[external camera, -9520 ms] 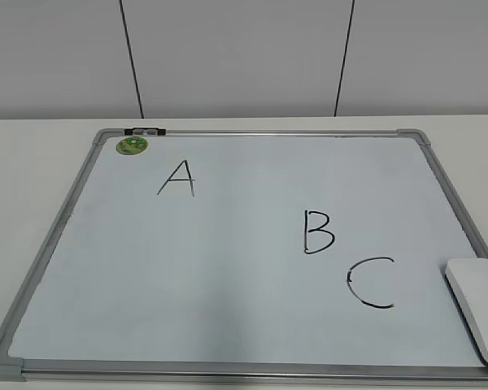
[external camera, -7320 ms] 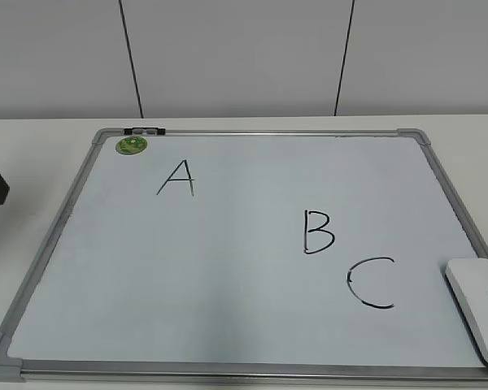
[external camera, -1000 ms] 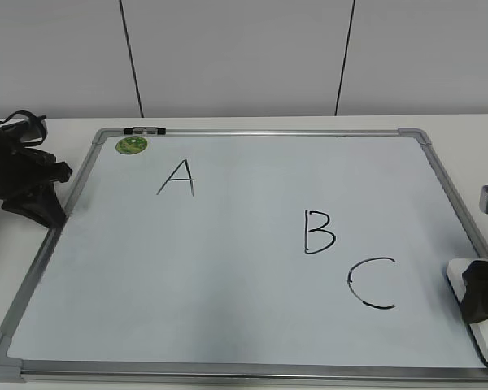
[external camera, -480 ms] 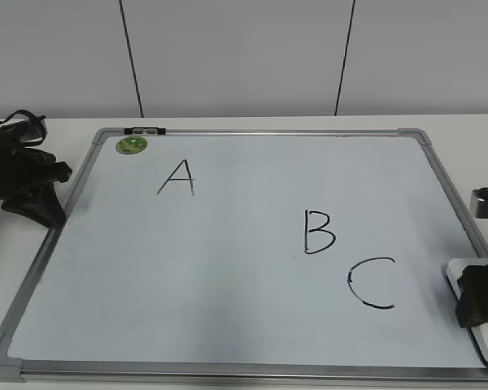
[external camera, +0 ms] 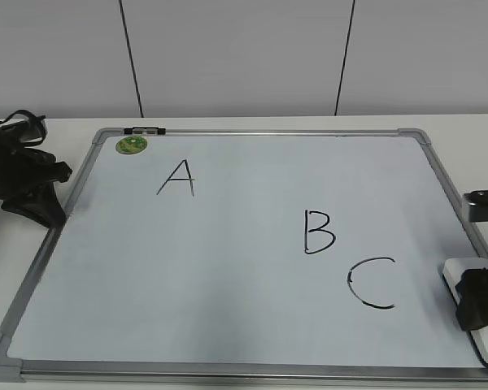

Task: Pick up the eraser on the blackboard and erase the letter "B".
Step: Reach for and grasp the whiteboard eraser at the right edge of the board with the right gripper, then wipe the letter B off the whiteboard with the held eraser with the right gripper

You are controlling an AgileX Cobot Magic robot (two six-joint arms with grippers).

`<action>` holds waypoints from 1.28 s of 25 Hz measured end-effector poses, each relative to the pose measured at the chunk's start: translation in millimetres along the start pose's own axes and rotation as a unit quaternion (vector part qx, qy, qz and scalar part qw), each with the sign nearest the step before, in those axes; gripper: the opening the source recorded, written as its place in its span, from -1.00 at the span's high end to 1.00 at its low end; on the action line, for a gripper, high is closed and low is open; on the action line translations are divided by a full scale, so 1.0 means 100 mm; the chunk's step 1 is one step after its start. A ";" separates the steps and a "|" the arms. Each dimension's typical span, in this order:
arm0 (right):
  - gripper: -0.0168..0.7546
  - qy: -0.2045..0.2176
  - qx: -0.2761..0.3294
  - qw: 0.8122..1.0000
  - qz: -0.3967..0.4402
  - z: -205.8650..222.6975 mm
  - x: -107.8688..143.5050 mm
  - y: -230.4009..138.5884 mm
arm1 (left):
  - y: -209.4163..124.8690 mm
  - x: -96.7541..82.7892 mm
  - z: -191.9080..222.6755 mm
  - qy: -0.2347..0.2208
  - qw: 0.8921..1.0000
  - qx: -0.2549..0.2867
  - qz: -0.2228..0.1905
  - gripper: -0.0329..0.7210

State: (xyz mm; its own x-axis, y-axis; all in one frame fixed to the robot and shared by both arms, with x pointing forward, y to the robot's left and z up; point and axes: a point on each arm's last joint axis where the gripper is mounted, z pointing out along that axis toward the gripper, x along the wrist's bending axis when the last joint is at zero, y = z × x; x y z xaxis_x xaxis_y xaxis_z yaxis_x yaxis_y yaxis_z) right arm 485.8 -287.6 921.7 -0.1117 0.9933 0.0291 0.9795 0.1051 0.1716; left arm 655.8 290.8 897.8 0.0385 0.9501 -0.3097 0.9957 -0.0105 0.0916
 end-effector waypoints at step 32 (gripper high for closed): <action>-0.44 0.029 -0.045 0.992 -0.114 -0.64 0.86 1.10 | 0.00 0.00 0.00 0.000 1.000 0.000 0.000 0.83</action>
State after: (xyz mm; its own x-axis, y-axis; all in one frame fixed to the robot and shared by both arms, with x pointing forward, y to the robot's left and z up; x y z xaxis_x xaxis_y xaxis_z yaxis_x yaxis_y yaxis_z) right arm 572.8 -193.7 1006.5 -0.3404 0.9396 0.0348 0.9091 0.3195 0.2675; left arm 655.8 290.8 897.8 0.0385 0.9501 -0.3097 0.9957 -0.0105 0.0916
